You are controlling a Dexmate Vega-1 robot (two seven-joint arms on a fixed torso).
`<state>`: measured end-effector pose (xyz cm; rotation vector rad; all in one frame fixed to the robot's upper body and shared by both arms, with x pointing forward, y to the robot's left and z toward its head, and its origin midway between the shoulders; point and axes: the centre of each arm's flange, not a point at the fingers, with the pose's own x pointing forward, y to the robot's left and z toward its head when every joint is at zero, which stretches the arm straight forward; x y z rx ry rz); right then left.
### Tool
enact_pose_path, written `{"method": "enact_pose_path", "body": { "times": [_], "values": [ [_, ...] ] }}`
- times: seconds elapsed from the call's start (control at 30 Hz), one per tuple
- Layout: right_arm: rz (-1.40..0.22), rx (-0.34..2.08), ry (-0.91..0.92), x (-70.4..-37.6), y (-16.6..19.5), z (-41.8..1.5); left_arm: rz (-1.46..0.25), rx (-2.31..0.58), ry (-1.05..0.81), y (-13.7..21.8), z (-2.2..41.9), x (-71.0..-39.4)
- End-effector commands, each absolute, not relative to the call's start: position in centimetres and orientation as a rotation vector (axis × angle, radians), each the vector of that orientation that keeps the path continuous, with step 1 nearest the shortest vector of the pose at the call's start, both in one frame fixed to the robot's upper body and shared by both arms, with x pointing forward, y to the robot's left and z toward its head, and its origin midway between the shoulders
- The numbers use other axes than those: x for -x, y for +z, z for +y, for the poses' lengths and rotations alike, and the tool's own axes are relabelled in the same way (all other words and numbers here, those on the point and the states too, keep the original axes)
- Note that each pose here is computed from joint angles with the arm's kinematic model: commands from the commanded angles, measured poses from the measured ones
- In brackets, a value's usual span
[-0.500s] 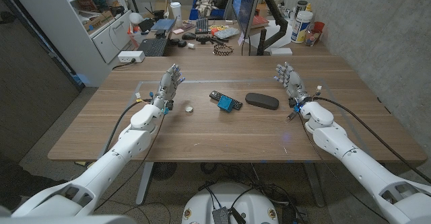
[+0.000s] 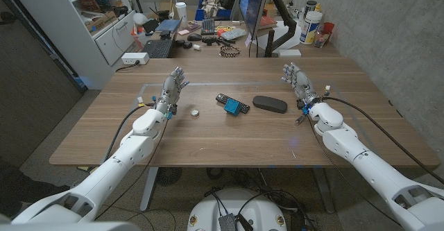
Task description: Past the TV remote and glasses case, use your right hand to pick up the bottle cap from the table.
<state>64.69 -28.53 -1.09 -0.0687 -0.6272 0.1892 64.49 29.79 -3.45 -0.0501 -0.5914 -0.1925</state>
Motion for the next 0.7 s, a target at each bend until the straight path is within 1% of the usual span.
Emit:
{"method": "enact_pose_path", "body": {
  "times": [0.03, 0.7],
  "values": [
    [-0.671, 0.200, 0.167, -63.7, 0.9, -27.9, -0.608, 0.071, -0.165, -3.8, 30.8, -63.2],
    [-0.731, 0.394, 0.114, -62.0, 3.7, -26.4, -0.628, 0.047, -0.124, -4.0, 32.3, -61.2]
  ]
}}
